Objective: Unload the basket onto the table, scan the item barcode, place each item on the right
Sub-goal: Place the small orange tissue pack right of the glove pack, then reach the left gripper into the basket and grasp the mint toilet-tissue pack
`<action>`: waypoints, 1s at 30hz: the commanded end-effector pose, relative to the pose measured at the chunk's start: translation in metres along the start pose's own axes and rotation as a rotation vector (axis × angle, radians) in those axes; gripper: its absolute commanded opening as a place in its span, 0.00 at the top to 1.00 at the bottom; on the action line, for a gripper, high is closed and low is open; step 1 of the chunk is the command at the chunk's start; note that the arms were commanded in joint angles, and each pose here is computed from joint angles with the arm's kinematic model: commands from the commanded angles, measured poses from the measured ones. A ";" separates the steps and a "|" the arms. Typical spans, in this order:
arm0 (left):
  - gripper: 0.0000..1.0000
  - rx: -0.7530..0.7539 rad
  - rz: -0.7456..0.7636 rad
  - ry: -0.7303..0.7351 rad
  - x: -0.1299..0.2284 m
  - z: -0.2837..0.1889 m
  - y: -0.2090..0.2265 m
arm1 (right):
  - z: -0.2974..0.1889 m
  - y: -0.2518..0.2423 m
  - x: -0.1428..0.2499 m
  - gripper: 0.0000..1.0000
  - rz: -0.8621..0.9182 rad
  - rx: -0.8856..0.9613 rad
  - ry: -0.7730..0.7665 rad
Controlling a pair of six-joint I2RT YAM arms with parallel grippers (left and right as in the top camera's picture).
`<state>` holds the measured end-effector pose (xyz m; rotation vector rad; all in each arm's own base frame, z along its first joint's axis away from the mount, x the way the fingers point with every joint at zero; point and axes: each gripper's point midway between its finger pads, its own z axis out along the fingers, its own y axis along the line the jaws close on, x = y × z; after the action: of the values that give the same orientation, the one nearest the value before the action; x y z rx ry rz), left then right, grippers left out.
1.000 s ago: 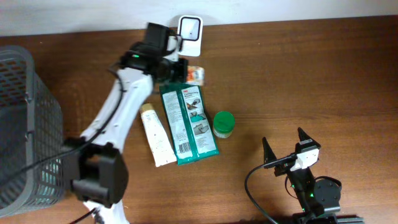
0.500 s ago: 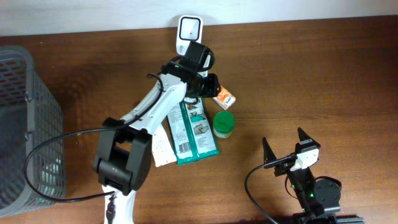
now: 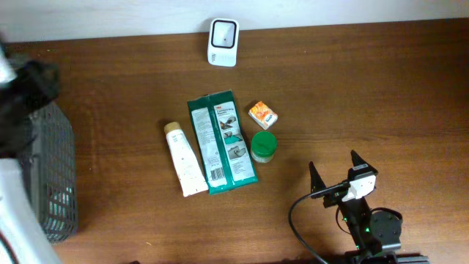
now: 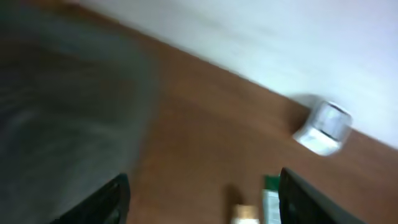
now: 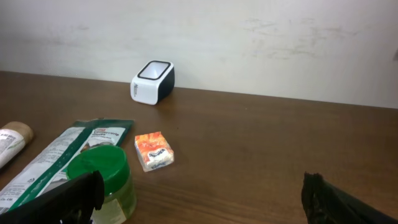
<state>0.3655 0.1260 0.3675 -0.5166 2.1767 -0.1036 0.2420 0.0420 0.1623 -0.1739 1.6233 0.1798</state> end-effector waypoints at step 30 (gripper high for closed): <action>0.33 -0.023 0.018 0.824 0.290 0.074 0.235 | 0.000 0.000 0.003 0.02 0.001 -0.002 0.004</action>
<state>0.2021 0.2305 0.0579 -0.5413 2.9266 -0.3710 0.2420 0.0421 0.1624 -0.1748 1.6229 0.1802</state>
